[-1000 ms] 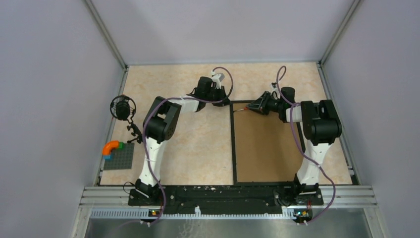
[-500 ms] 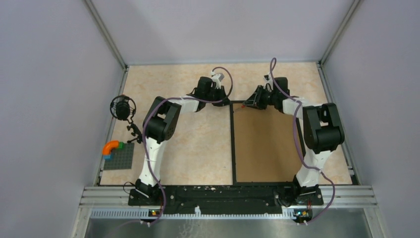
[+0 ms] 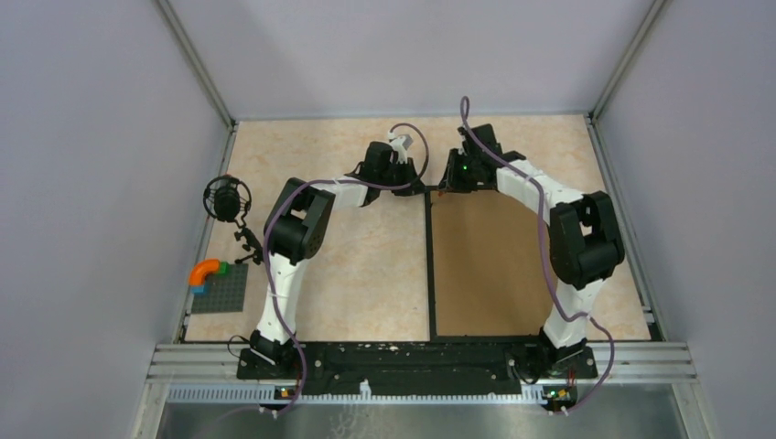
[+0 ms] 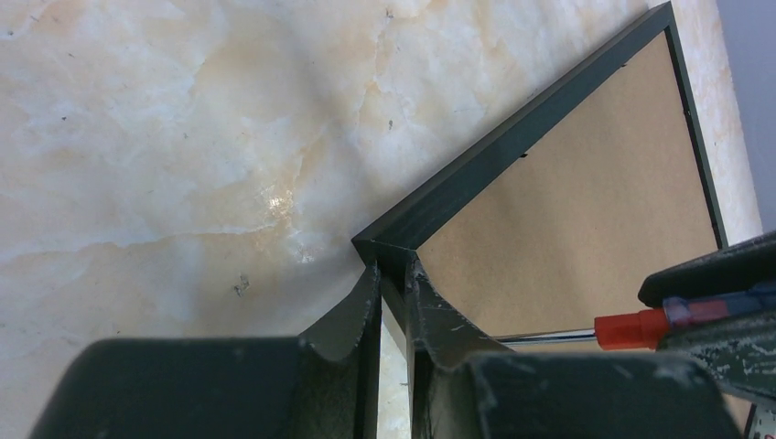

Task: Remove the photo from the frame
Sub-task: Release the photo frame item from the photo frame.

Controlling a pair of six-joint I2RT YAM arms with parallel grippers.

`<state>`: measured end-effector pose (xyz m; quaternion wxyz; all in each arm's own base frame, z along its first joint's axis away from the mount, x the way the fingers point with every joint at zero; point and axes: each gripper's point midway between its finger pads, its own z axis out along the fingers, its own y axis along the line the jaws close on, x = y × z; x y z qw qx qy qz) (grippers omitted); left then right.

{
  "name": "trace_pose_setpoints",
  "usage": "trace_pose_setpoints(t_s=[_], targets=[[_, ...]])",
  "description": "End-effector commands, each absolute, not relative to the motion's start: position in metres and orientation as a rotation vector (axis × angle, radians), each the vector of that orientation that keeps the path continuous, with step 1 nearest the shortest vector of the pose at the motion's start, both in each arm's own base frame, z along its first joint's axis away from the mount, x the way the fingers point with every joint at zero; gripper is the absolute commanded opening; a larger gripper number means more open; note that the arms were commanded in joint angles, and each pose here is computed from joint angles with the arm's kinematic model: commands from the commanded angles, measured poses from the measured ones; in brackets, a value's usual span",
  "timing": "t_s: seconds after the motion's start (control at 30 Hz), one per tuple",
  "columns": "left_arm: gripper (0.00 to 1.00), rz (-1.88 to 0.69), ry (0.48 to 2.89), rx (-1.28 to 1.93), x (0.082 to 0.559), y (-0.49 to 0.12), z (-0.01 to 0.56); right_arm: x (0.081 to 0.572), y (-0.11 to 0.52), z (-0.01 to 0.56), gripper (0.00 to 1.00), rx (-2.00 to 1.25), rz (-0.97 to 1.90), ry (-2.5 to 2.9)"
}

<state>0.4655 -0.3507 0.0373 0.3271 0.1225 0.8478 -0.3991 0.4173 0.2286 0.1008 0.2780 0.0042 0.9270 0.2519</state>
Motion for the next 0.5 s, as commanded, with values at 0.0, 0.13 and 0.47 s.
trace_pose_setpoints(t_s=[0.0, 0.13, 0.47], targets=[[0.15, -0.978, 2.577, 0.322, 0.390, -0.350, -0.060, 0.348, 0.305, 0.095, 0.00, -0.159, 0.872, 2.674], [0.15, -0.981, 2.576, 0.306, 0.391, -0.351, -0.060, 0.335, 0.323, 0.099, 0.00, -0.222, 0.848, 2.668], [0.15, -0.956, 2.586, 0.268, 0.396, -0.352, -0.061, 0.330, 0.341, 0.086, 0.00, -0.343, 0.706, 2.642]])
